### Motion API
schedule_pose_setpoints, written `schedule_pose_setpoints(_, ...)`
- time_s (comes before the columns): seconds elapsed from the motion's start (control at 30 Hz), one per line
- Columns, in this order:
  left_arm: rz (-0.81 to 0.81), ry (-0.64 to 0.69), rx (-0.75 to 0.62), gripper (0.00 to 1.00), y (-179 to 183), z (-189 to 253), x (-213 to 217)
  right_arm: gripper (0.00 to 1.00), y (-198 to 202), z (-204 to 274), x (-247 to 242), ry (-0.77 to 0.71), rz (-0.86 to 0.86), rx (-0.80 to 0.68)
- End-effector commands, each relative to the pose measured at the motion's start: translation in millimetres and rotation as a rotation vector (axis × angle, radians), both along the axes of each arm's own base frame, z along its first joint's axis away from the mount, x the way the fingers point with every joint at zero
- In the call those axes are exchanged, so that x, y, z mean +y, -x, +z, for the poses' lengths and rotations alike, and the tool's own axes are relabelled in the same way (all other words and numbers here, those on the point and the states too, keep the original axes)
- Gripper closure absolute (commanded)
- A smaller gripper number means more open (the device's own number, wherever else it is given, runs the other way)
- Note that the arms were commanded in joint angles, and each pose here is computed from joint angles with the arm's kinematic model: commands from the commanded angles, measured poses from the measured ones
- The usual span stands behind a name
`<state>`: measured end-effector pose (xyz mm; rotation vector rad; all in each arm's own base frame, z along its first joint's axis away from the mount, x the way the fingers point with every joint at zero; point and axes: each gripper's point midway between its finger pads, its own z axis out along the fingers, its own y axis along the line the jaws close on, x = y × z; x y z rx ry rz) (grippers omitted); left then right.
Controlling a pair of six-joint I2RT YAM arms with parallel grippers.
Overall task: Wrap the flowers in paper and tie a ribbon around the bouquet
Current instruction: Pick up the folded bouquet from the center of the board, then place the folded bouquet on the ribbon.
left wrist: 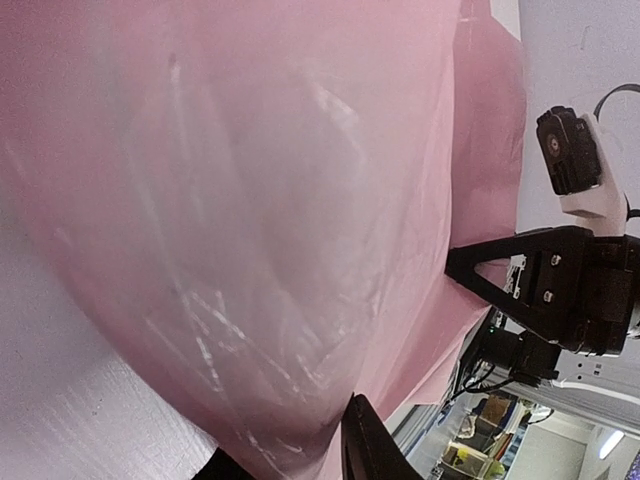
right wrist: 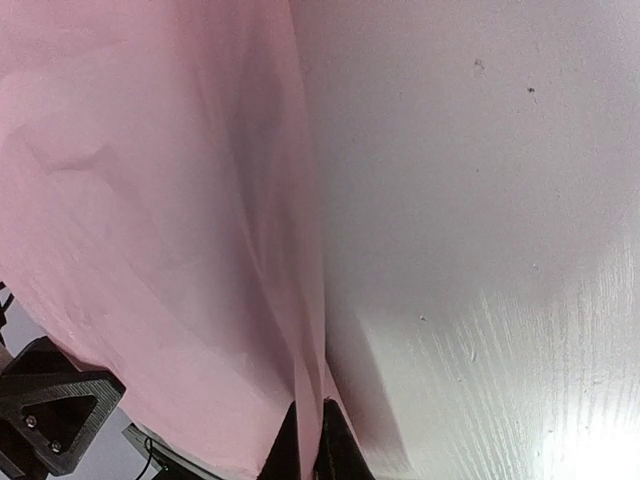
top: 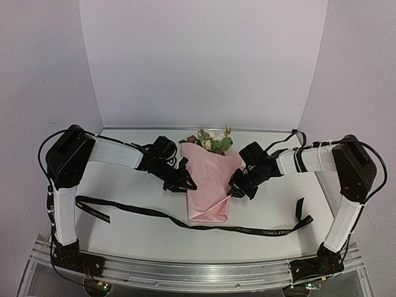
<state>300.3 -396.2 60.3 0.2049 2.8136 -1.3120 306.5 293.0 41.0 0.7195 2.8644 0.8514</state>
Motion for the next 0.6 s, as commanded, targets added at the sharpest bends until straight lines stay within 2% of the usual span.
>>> schedule_pose_setpoints(0.0,-0.023,0.026,0.044,0.77,6,22,-2,1.00,0,23,5,-0.048,-0.046,0.035)
schedule_pose_setpoints(0.57,0.010,0.024,0.082,0.78,42,33,26,1.00,48,31,14,-0.014,-0.044,0.037)
